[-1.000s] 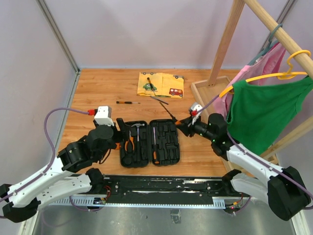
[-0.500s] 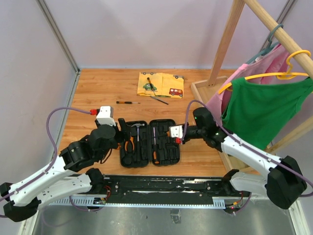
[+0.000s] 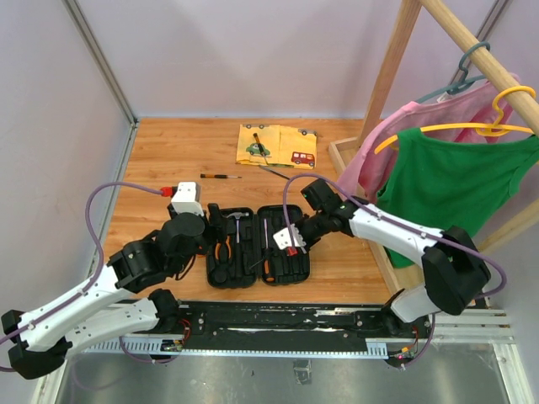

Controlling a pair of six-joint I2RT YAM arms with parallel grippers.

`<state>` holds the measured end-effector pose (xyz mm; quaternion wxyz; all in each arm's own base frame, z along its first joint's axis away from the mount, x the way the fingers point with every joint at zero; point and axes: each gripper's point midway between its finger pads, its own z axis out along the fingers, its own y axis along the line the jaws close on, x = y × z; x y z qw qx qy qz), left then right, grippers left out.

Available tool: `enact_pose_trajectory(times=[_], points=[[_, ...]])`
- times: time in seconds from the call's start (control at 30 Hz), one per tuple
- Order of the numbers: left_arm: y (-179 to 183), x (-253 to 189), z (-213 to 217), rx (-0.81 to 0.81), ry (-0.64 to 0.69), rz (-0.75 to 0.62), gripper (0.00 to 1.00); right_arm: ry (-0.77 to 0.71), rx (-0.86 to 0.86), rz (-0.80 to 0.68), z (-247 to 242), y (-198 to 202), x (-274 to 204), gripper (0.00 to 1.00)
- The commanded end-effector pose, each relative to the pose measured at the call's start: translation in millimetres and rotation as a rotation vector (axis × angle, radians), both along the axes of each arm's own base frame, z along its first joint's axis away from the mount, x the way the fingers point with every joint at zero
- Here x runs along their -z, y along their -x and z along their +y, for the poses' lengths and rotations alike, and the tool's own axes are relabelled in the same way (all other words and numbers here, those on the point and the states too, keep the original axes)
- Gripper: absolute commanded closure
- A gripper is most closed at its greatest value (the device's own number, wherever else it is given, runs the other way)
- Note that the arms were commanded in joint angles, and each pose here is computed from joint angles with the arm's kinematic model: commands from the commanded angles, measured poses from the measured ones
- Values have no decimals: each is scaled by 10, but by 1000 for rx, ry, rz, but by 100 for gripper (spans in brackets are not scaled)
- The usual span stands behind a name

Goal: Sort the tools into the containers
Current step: Place the screwdriver in the storage box.

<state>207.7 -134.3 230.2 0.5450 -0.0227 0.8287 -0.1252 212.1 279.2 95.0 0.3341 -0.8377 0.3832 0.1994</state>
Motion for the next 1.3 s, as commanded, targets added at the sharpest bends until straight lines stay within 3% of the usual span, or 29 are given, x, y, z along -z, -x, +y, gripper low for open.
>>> enact_pose_trajectory(times=[0.0, 0.5, 0.7, 0.9, 1.07, 1.27], points=[[-33, -16, 8, -9, -5, -12, 27, 117, -83, -13, -38, 50, 160, 88], [-42, 28, -17, -5, -22, 1, 27, 174, -93, 16, -24, 39, 312, 52], [-45, 42, -25, -3, -29, 4, 27, 139, -98, 11, 0, 68, 188, 48], [-45, 43, -26, -2, -29, 5, 27, -12, -53, 10, 109, 158, -168, 47], [-42, 38, -31, 1, -25, 4, 27, -249, 103, 132, 244, 309, -486, 42], [-41, 38, -41, 6, -26, 5, 27, -456, 435, 327, 233, 269, -684, 43]])
